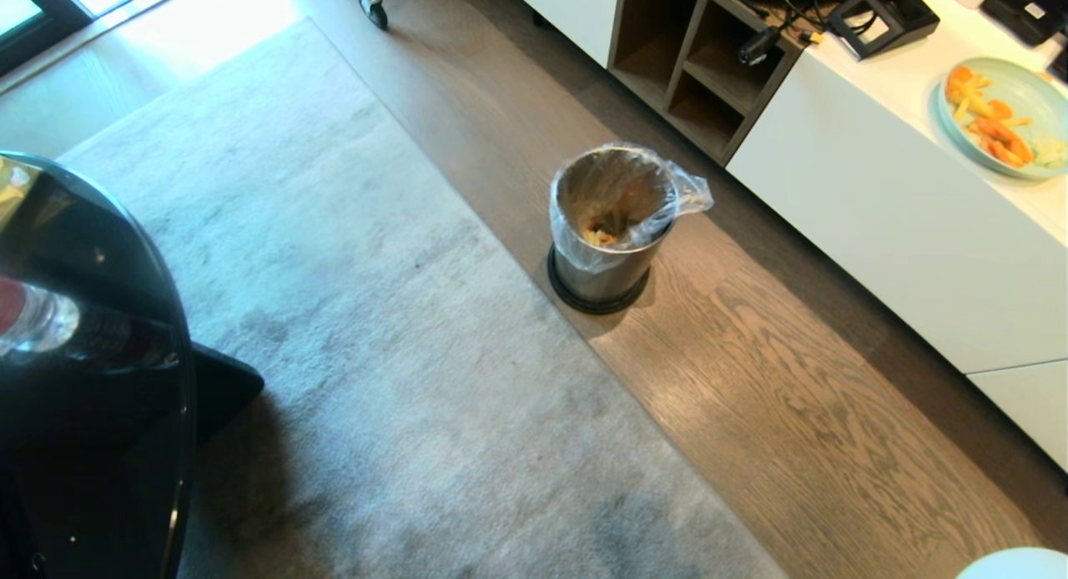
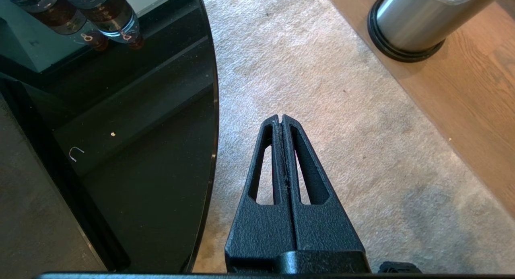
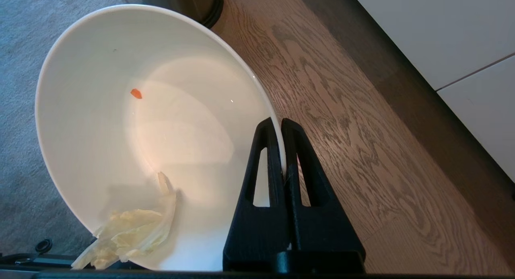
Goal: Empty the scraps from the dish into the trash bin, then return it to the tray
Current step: Pour the leftover food from the bowl into the trash can
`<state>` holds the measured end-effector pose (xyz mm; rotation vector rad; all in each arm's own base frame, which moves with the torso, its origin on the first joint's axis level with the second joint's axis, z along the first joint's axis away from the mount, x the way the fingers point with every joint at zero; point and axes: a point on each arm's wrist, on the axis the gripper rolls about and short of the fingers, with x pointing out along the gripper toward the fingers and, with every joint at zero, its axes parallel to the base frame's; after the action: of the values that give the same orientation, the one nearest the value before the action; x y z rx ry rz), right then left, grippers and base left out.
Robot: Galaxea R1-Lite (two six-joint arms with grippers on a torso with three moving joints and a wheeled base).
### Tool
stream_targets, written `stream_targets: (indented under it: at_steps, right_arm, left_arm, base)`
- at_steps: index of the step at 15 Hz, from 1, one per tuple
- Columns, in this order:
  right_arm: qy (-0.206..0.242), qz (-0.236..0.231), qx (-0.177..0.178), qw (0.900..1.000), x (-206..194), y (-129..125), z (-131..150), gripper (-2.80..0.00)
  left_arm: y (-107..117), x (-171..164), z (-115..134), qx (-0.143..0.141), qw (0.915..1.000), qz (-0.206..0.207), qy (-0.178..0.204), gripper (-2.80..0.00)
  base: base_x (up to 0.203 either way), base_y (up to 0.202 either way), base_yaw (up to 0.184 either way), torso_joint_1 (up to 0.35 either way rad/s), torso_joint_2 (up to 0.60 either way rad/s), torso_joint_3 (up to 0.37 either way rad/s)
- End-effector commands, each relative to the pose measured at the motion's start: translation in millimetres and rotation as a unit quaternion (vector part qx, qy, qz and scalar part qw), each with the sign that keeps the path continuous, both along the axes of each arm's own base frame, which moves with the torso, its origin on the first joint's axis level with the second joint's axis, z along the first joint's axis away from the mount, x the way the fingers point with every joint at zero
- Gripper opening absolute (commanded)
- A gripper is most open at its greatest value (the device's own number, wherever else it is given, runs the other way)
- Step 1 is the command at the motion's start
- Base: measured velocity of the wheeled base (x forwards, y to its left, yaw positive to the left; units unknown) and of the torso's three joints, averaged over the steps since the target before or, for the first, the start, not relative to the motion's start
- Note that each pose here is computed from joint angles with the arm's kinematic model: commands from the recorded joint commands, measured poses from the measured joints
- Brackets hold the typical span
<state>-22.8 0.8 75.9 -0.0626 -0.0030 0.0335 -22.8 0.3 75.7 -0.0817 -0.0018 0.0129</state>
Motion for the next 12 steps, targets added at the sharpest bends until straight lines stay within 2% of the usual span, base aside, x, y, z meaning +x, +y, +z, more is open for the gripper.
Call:
stream_targets:
  at_steps: [1,12]
  right_arm:
    - [-0.001,0.0,0.0,1.0,0.0,0.0,-0.1,-2.8]
    - [-0.001,0.0,0.0,1.0,0.0,0.0,-0.1,-2.8]
  left_arm:
    - [0.0,0.0,0.0,-0.001,1.0,0.0,0.0,-2.8]
    - [0.0,0.0,0.1,-0.001,1.0,0.0,-0.001,-2.8]
  base:
    - [0.0,0.0,0.0,0.0,0.0,0.0]
    - [0.0,0.0,0.0,0.0,0.0,0.0]
